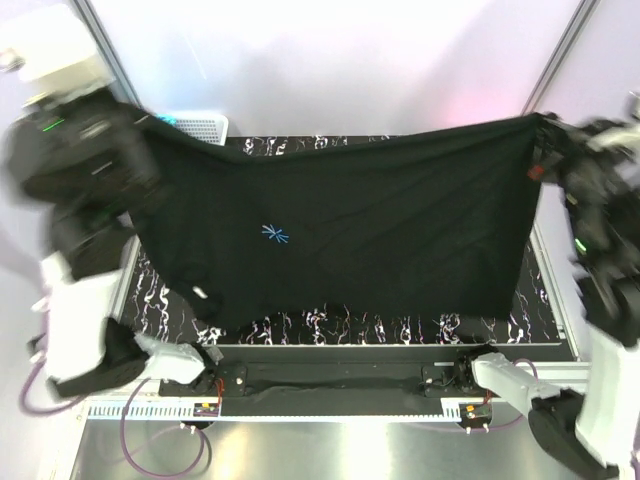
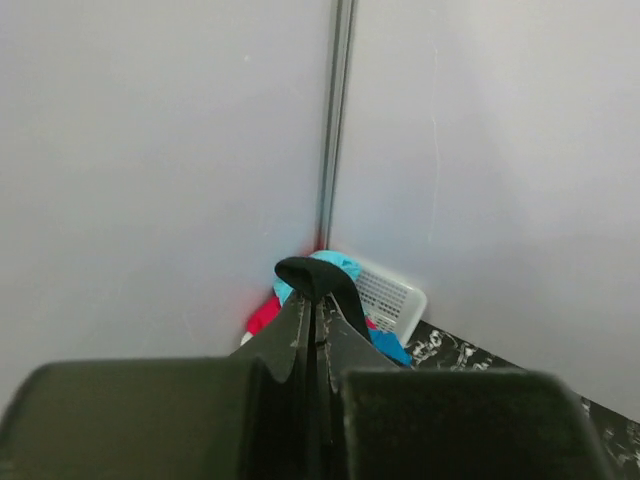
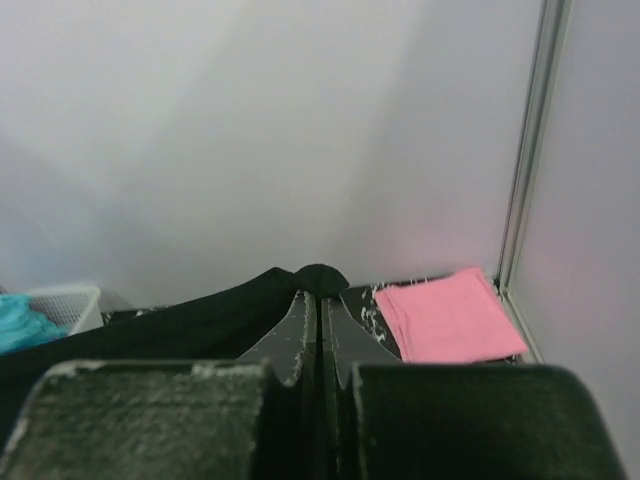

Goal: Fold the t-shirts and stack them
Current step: Flatten the tshirt out

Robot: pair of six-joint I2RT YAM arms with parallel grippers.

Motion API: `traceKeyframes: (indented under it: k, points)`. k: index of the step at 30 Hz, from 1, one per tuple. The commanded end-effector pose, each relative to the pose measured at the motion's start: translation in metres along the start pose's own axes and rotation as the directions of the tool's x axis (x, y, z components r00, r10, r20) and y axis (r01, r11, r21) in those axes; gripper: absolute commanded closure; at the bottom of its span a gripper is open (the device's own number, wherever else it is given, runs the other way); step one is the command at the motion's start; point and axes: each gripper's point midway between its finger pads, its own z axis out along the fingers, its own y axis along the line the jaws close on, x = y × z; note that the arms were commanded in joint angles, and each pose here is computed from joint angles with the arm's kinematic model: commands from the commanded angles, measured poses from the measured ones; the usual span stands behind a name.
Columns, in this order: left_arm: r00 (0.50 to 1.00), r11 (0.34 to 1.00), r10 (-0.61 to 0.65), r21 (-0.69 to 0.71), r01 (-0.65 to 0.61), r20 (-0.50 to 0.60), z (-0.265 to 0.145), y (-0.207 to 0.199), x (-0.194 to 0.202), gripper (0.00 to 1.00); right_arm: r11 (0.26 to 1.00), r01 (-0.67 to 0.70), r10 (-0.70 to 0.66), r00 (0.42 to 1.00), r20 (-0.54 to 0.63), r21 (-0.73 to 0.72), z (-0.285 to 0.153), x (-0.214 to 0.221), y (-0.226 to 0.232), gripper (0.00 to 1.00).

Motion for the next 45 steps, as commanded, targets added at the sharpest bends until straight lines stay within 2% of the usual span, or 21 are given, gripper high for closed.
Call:
traceKeyframes:
  k: [1, 4, 5, 6, 7, 9, 12, 13, 15, 16, 18, 19, 21, 26, 27, 28, 29, 30, 31, 32, 45]
  points:
    - [0.990, 0.986, 0.139, -0.090, -0.139, -0.011, 0.021, -0.059, 0.009, 1.00, 0.999, 0.030, -0.025, 0.991, -0.128, 0.041, 0.064, 0.059, 0.007, 1.00]
    - [0.978, 0.969, 0.202, -0.131, -0.208, -0.058, 0.057, -0.106, 0.056, 1.00, 0.996, 0.055, -0.035, 0.968, -0.247, 0.075, 0.103, 0.125, 0.008, 1.00]
    - [0.977, 0.976, 0.185, -0.097, -0.195, -0.109, 0.068, -0.123, 0.091, 1.00, 0.994, 0.061, -0.035, 0.961, -0.275, 0.086, 0.116, 0.149, 0.007, 1.00]
    - [0.986, 0.984, 0.109, -0.129, -0.125, -0.126, 0.090, -0.110, 0.096, 1.00, 0.993, 0.064, -0.033, 0.954, -0.298, 0.095, 0.125, 0.166, 0.007, 1.00]
    - [0.962, 0.990, 0.138, 0.019, -0.137, -0.235, 0.115, -0.155, 0.157, 1.00, 0.990, 0.076, -0.030, 0.936, -0.351, 0.117, 0.143, 0.198, 0.004, 1.00]
    - [0.861, 0.988, 0.119, -0.030, -0.153, -0.494, 0.155, -0.140, 0.274, 1.00, 0.988, 0.060, 0.002, 0.917, -0.398, 0.145, 0.165, 0.234, -0.011, 1.00]
    - [0.789, 0.986, 0.101, -0.043, -0.160, -0.607, 0.193, -0.136, 0.360, 1.00, 0.985, 0.034, 0.051, 0.880, -0.472, 0.170, 0.208, 0.304, -0.028, 1.00]
    - [0.745, 0.986, 0.107, -0.026, -0.165, -0.658, 0.205, -0.143, 0.401, 1.00, 0.980, 0.033, 0.078, 0.840, -0.538, 0.194, 0.224, 0.350, -0.044, 1.00]
    - [0.724, 0.987, 0.078, -0.051, -0.154, -0.686, 0.238, -0.136, 0.437, 1.00, 0.978, 0.025, 0.098, 0.826, -0.555, 0.209, 0.251, 0.374, -0.054, 1.00]
    - [0.707, 0.994, 0.060, -0.022, -0.105, -0.705, 0.246, -0.142, 0.448, 1.00, 0.973, 0.037, 0.114, 0.784, -0.611, 0.229, 0.261, 0.420, -0.065, 1.00]
    - [0.694, 0.996, 0.054, -0.015, -0.093, -0.718, 0.266, -0.137, 0.472, 1.00, 0.974, 0.017, 0.124, 0.790, -0.601, 0.224, 0.286, 0.429, -0.066, 1.00]
    - [0.690, 0.997, 0.057, 0.009, -0.073, -0.721, 0.270, -0.141, 0.479, 1.00, 0.975, 0.017, 0.132, 0.756, -0.641, 0.221, 0.292, 0.462, -0.070, 1.00]
    - [0.661, 0.993, 0.101, 0.039, -0.109, -0.744, 0.269, -0.134, 0.502, 1.00, 0.981, 0.004, 0.124, 0.757, -0.642, 0.195, 0.309, 0.463, -0.065, 1.00]
    - [0.669, 0.988, 0.152, 0.139, -0.073, -0.728, 0.276, -0.155, 0.521, 1.00, 0.988, -0.078, 0.147, 0.702, -0.696, 0.131, 0.323, 0.499, -0.047, 1.00]
    - [0.672, 0.985, 0.165, 0.154, -0.077, -0.722, 0.276, -0.160, 0.523, 0.95, 0.988, -0.084, 0.149, 0.689, -0.709, 0.126, 0.321, 0.505, -0.044, 0.96]
    - [0.682, 0.982, 0.166, 0.179, -0.052, -0.712, 0.278, -0.168, 0.522, 0.86, 0.988, -0.088, 0.152, 0.664, -0.733, 0.125, 0.317, 0.515, -0.042, 0.83]
    - [0.685, 0.977, 0.186, 0.204, -0.055, -0.705, 0.278, -0.171, 0.522, 0.72, 0.988, -0.088, 0.151, 0.652, -0.743, 0.123, 0.315, 0.520, -0.041, 0.63]
    - [0.677, 0.973, 0.207, 0.223, -0.064, -0.707, 0.273, -0.175, 0.528, 0.36, 0.989, -0.093, 0.148, 0.646, -0.749, 0.115, 0.313, 0.523, -0.037, 0.51]
    - [0.690, 0.971, 0.209, 0.230, -0.064, -0.693, 0.274, -0.179, 0.528, 0.07, 0.989, -0.088, 0.144, 0.627, -0.765, 0.115, 0.307, 0.531, -0.037, 0.42]
    - [0.687, 0.968, 0.221, 0.243, -0.067, -0.692, 0.272, -0.182, 0.530, 0.01, 0.990, -0.089, 0.140, 0.619, -0.773, 0.109, 0.304, 0.535, -0.035, 0.31]
    - [0.727, 0.985, 0.171, 0.130, -0.113, -0.665, 0.261, -0.170, 0.499, 0.01, 0.996, -0.089, 0.078, 0.572, -0.816, 0.034, 0.271, 0.533, -0.017, 0.26]
